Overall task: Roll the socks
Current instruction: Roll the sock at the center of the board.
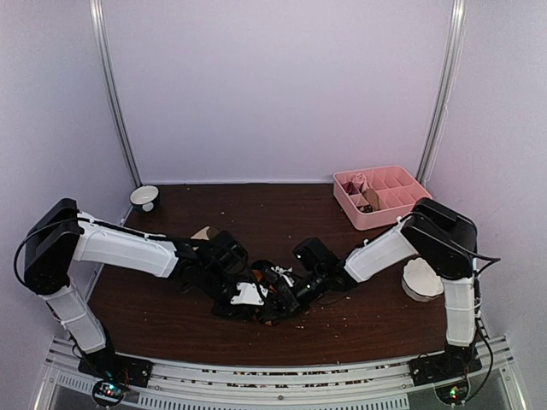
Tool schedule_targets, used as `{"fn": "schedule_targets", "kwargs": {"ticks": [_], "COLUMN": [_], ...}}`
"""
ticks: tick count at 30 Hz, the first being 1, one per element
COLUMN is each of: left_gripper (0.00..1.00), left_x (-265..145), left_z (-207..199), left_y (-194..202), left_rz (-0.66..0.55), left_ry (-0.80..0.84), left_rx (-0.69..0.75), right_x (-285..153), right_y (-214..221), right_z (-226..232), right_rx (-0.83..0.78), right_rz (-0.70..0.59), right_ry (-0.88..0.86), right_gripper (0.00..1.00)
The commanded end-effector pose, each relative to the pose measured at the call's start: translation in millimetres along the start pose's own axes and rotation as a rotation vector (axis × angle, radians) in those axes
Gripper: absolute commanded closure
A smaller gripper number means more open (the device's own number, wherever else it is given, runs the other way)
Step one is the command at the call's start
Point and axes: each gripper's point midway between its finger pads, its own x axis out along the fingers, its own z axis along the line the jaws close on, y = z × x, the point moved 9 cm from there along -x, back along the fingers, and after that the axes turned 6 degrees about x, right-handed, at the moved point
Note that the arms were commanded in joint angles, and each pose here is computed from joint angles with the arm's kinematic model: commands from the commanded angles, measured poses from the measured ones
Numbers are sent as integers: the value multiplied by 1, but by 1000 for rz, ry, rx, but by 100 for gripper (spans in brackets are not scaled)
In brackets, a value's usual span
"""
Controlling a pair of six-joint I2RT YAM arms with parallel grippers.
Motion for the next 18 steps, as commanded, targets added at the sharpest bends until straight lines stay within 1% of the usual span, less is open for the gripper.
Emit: {"fn": "schedule_targets", "kwargs": {"ticks": [1,6,11,14,18], "left_gripper": [72,82,83,87,89], "left_x": [1,9,13,18,21], "left_z": [12,7,0,-1,-2], "left_y": [-13,-12,-6,-2,3], "left_rz": [-35,-19,-7,14,25], "left_ry": [-60,-4,38,64,107], "left_rx": [45,47,36,12,-43], "right_x": [6,7,7,5,-2], "right_y": [55,54,55,53,47], "right_z": [-74,-74,-74,-71,-62], "right_rx": [299,299,300,288,241], "right_rz": [110,99,93,76,4], "right_ry": [294,283,278,274,273], "right_gripper": [100,100,100,100,99]}}
